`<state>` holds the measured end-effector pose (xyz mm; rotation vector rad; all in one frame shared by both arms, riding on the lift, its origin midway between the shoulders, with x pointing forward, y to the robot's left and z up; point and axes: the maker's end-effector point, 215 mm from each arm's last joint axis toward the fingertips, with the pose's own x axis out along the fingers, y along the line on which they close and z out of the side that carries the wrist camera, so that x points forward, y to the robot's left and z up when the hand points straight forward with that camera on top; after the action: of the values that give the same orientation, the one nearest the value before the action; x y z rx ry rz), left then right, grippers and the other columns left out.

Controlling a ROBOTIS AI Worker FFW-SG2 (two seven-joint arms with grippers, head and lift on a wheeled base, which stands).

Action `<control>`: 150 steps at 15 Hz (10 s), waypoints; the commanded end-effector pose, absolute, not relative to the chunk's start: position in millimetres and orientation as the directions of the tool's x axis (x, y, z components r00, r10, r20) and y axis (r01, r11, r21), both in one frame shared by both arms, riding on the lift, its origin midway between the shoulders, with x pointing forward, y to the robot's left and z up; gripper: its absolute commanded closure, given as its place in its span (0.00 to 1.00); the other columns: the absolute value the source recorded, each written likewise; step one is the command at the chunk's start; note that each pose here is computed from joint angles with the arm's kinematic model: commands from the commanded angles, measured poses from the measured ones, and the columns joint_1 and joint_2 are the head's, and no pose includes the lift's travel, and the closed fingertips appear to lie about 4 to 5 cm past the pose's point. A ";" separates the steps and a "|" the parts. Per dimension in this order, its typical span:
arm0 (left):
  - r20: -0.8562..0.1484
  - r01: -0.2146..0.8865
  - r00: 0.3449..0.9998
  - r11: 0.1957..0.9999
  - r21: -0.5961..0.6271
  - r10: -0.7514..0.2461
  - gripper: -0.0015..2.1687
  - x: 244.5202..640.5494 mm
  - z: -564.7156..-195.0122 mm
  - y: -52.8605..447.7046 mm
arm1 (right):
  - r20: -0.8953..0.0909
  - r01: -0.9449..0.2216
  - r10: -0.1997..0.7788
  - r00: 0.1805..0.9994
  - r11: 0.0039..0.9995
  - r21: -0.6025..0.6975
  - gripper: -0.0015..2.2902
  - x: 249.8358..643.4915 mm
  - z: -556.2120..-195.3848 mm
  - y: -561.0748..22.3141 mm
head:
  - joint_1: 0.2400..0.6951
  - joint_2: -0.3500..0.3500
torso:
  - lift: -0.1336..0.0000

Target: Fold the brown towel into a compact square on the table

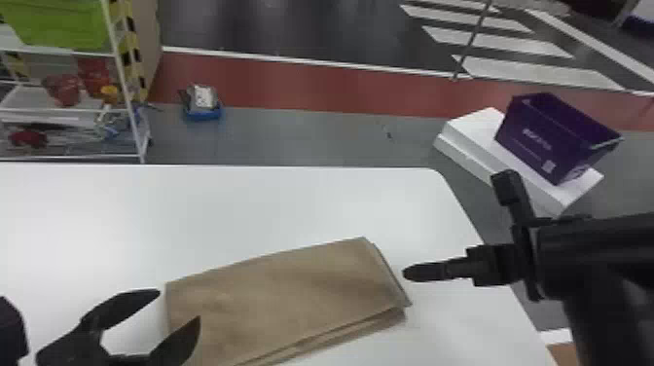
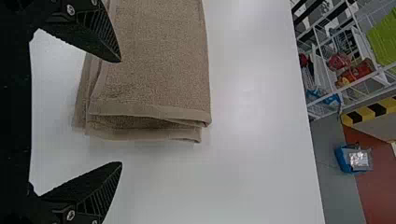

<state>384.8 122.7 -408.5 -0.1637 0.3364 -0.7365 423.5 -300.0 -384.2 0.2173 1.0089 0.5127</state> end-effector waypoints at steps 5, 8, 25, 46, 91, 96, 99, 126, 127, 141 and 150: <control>-0.241 0.634 0.684 0.724 -0.271 -0.689 0.07 383.8 -407.2 117.3 | -0.778 -0.260 0.497 0.384 0.867 0.426 0.05 416.0 -408.1 -305.8 | 1.00 0.14 | 0.07; -0.240 0.636 0.683 0.723 -0.271 -0.690 0.07 383.7 -406.4 117.1 | -0.796 -0.245 0.502 0.338 0.863 0.441 0.06 412.6 -425.8 -301.0 | 1.00 0.13 | 0.07; -0.245 0.629 0.689 0.730 -0.265 -0.682 0.07 380.5 -404.9 125.3 | -0.814 -0.304 0.510 0.278 0.850 0.429 0.09 421.6 -434.5 -266.2 | 1.00 0.22 | 0.07; -0.250 0.623 0.692 0.736 -0.266 -0.677 0.07 380.4 -408.1 130.0 | -0.862 -0.314 0.460 0.213 0.868 0.386 0.47 413.4 -458.7 -260.3 | 1.00 0.24 | 0.07; -0.251 0.614 0.699 0.742 -0.268 -0.669 0.07 380.7 -409.8 138.3 | -0.753 -0.625 0.651 0.100 0.629 0.461 0.30 319.9 -411.1 -137.2 | 1.00 0.51 | 0.07; -0.251 0.615 0.698 0.741 -0.268 -0.670 0.07 380.5 -409.7 138.1 | -0.813 -0.597 0.577 0.080 0.681 0.425 0.25 340.2 -441.4 -144.3 | 1.00 0.49 | 0.07; -0.253 0.614 0.699 0.742 -0.269 -0.669 0.07 379.8 -411.1 138.9 | -0.832 -0.588 0.543 0.112 0.711 0.384 0.25 366.5 -441.2 -148.5 | 1.00 0.49 | 0.07; -0.240 0.605 0.712 0.750 -0.267 -0.660 0.07 380.2 -409.5 151.3 | -0.914 -0.561 0.362 0.182 0.802 0.205 0.13 469.9 -426.9 -174.2 | 1.00 0.43 | 0.07; -0.237 0.605 0.714 0.750 -0.268 -0.659 0.07 379.7 -408.6 153.5 | -0.925 -0.570 0.335 0.177 0.802 0.182 0.13 473.9 -428.8 -172.2 | 1.00 0.44 | 0.07; -0.232 0.604 0.717 0.752 -0.264 -0.657 0.07 381.8 -406.8 155.0 | -0.939 -0.592 0.284 0.194 0.797 0.119 0.13 480.2 -427.7 -165.2 | 1.00 0.51 | 0.07; -0.234 0.606 0.714 0.750 -0.264 -0.660 0.07 383.5 -407.1 151.8 | -0.953 -0.606 0.241 0.183 0.791 0.084 0.13 472.9 -439.4 -163.9 | 1.00 0.46 | 0.07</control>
<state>383.3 152.4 -407.6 -0.1713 0.3271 -0.7057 468.3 -167.6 -438.2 -0.3455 1.2380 0.6258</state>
